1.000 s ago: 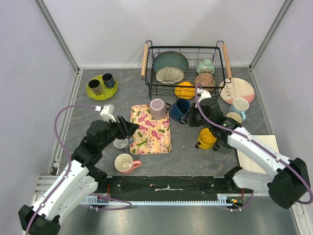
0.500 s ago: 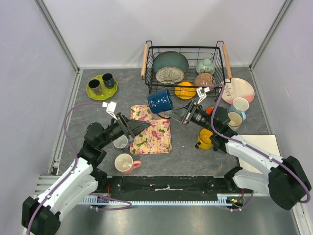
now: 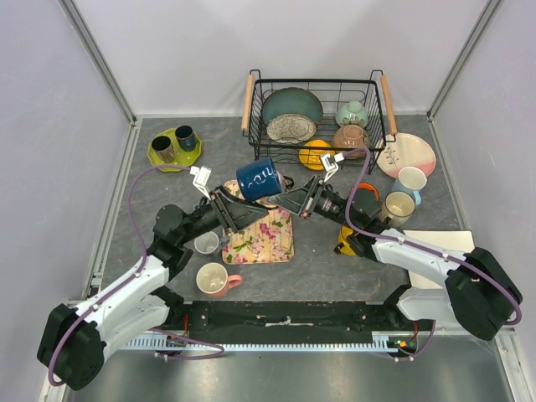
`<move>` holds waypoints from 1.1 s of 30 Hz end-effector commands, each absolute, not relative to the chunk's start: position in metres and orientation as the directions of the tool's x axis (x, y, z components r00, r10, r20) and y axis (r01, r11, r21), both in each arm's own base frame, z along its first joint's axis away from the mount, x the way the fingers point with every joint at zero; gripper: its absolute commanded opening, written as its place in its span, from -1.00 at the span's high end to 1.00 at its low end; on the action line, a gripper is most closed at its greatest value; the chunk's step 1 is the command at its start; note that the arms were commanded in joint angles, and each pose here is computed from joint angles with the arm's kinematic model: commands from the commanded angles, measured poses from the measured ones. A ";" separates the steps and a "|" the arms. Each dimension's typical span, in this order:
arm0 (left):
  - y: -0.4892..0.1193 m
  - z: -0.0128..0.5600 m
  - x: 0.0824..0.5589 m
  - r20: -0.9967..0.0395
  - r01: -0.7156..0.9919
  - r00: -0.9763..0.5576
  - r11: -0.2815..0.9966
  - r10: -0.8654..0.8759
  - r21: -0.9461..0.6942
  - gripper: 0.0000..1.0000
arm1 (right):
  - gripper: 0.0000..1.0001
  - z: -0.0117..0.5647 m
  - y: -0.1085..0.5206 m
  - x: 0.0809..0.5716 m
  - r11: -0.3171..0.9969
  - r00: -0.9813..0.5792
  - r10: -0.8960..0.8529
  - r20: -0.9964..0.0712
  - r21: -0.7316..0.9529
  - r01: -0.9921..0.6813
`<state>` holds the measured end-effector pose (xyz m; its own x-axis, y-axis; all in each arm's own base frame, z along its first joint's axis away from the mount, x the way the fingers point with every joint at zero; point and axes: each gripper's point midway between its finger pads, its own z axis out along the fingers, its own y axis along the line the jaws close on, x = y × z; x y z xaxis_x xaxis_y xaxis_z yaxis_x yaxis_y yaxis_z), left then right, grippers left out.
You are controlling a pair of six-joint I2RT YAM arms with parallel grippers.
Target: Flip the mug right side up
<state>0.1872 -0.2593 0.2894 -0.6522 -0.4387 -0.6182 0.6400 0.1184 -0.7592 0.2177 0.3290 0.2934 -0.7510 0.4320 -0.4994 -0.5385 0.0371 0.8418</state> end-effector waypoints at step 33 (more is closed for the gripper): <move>-0.240 0.359 0.226 -0.492 0.700 -0.470 0.031 -0.733 -0.714 0.35 | 1.00 0.334 0.340 0.158 -0.207 -0.734 0.403 -0.547 0.726 -0.655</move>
<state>0.2143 -0.2528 0.3265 -0.5685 -0.6444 -0.5115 0.6446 0.0375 -0.7636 0.2077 0.3291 0.3222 -0.6873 0.5354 -0.4908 -0.6143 -0.0679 0.7861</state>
